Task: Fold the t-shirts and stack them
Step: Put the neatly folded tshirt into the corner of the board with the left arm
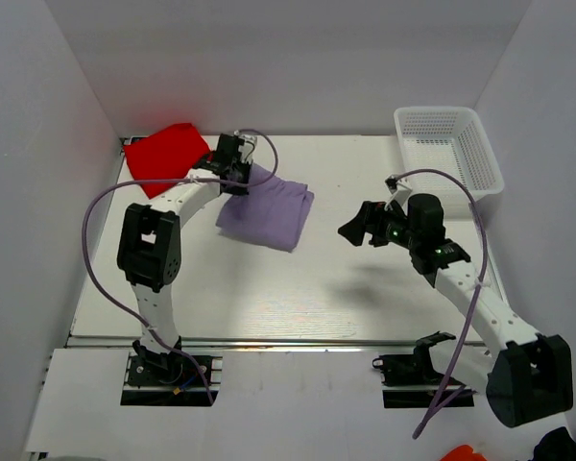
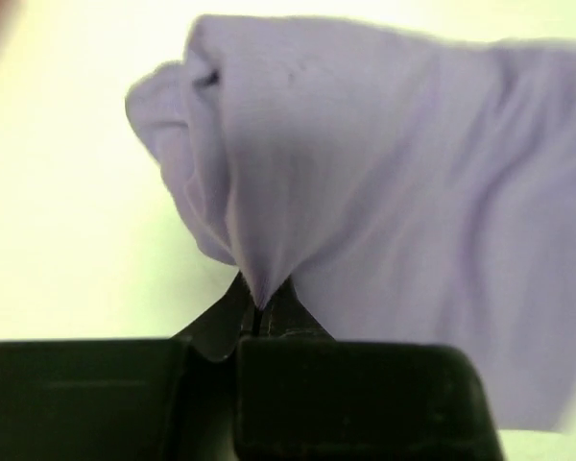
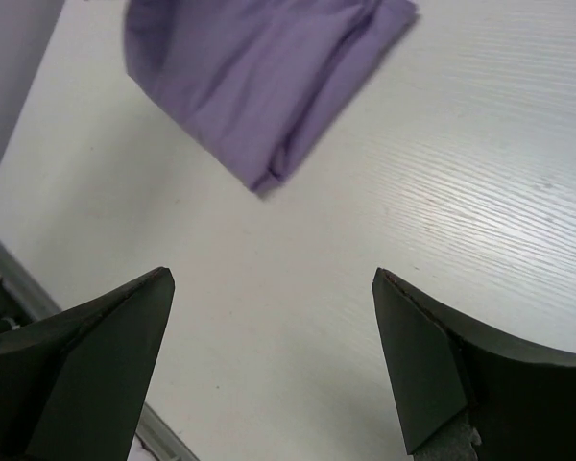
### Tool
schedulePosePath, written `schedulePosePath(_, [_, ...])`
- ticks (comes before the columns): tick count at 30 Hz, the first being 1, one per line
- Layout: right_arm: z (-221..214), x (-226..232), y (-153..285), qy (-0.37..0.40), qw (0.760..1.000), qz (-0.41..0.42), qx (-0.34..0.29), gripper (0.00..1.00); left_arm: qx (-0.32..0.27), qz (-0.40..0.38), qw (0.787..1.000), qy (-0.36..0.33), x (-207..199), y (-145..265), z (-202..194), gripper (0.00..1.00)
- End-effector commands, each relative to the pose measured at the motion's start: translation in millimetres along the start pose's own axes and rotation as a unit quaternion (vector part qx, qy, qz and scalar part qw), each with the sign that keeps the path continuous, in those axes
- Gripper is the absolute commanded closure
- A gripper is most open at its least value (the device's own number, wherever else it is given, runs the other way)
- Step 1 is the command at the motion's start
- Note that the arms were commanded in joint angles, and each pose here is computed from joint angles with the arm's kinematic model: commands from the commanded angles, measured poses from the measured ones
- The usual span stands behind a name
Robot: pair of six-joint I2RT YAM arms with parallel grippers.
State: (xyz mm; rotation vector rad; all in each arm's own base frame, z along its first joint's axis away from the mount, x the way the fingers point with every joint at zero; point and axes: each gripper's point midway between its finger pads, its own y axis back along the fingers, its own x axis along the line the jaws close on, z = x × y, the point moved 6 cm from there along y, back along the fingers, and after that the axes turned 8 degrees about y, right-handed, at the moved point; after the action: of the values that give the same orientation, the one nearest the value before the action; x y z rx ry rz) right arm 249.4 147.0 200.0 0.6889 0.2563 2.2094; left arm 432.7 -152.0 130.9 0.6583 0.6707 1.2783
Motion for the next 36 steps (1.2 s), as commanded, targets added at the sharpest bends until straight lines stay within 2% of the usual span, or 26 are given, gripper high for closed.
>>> schedulePosePath(1, [0, -12, 15, 0.027, 0.997, -0.069, -0.013, 0.1, -0.095, 0.027, 0.995, -0.03, 4, 42, 73, 1.0])
schedulePosePath(3, [3, -13, 21, 0.034, 0.995, -0.086, -0.023, 0.1, -0.085, 0.028, 0.995, -0.041, 7, 31, 81, 1.0])
schedulePosePath(4, [3, -15, 26, 0.036, 0.994, -0.099, -0.022, 0.1, -0.106, 0.025, 0.993, -0.039, 4, 36, 100, 1.0])
schedulePosePath(8, [6, -17, 36, 0.043, 0.99, -0.129, -0.032, 0.1, -0.109, 0.057, 0.992, -0.036, 16, 22, 125, 1.0])
schedulePosePath(9, [6, -20, 37, 0.042, 0.988, -0.143, -0.032, 0.1, -0.131, 0.059, 0.989, -0.03, 20, 28, 143, 1.0])
schedulePosePath(11, [9, -20, 41, 0.046, 0.986, -0.153, -0.036, 0.1, -0.126, 0.076, 0.989, -0.016, 35, 15, 147, 1.0])
schedulePosePath(12, [8, -21, 42, 0.042, 0.986, -0.156, -0.034, 0.1, -0.147, 0.072, 0.986, -0.011, 37, 21, 161, 1.0])
schedulePosePath(17, [11, -21, 45, 0.04, 0.984, -0.169, -0.038, 0.1, -0.185, 0.083, 0.979, 0.035, 70, 19, 180, 1.0])
schedulePosePath(23, [13, -23, 46, 0.035, 0.983, -0.176, -0.038, 0.1, -0.243, 0.114, 0.959, 0.094, 116, 35, 205, 1.0])
schedulePosePath(28, [16, -21, 42, 0.035, 0.984, -0.169, -0.034, 0.1, -0.288, 0.107, 0.946, 0.106, 133, 58, 226, 1.0])
schedulePosePath(36, [18, -21, 38, 0.027, 0.985, -0.165, -0.031, 0.1, -0.323, 0.091, 0.931, 0.143, 171, 76, 237, 1.0])
